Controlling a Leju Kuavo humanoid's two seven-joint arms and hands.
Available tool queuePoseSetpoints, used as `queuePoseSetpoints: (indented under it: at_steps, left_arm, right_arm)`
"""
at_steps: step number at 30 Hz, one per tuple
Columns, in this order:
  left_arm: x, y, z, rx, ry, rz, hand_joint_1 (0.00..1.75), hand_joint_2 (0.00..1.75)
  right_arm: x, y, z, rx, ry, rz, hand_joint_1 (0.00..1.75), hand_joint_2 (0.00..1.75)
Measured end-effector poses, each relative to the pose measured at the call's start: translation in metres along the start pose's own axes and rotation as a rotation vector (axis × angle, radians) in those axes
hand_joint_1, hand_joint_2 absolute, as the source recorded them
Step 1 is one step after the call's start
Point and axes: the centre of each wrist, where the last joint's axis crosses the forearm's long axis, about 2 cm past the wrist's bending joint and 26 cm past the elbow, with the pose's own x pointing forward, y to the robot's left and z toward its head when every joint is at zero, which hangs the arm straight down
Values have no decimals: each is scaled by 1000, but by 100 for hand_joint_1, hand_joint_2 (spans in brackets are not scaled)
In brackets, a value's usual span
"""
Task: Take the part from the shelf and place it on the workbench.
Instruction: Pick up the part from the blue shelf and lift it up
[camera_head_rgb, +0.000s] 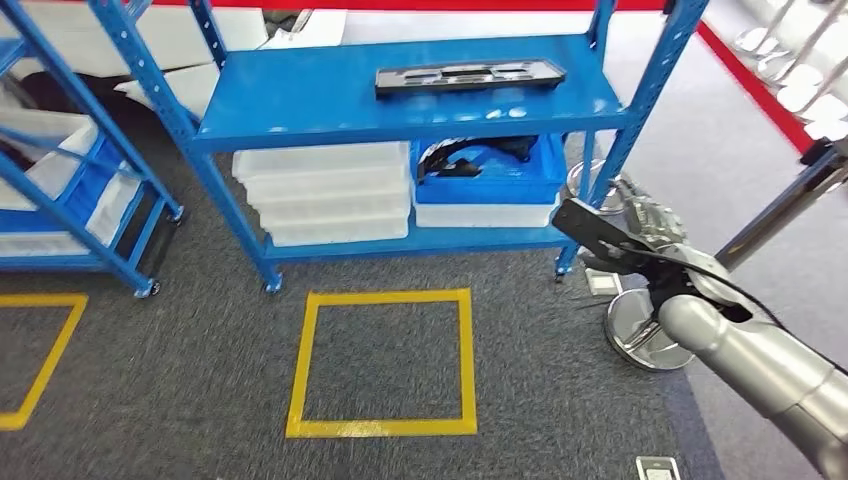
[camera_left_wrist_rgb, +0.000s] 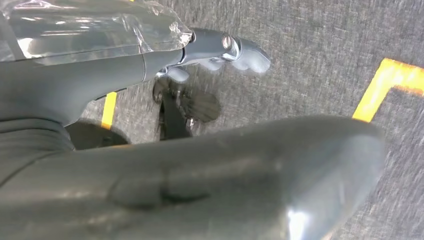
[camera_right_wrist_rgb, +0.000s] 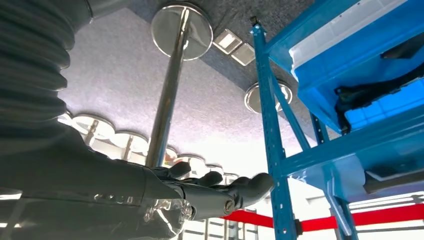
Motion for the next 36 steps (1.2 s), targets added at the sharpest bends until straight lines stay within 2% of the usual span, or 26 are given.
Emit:
queuePoseSetpoints:
  at_steps: [8, 17, 24, 33, 36]
  left_arm:
    - [3, -3, 0, -7, -9, -11, 0, 0]
    - [-4, 4, 0, 6, 4, -21, 0, 0]
    - [-1, 0, 0, 3, -5, -16, 0, 0]
    - [-4, 0, 1, 20, 7, -8, 0, 0]
    - [-3, -1, 1, 20, 3, -4, 0, 0]
  right_arm:
    - [-4, 2, 3, 2, 0, 7, 0, 175]
    - [-3, 9, 5, 20, -12, 13, 0, 175]
    - [0, 3, 4, 3, -43, 13, 0, 175]
    - [5, 14, 9, 40, -179, 22, 0, 175]
    - [11, 10, 9, 50, -223, 23, 0, 175]
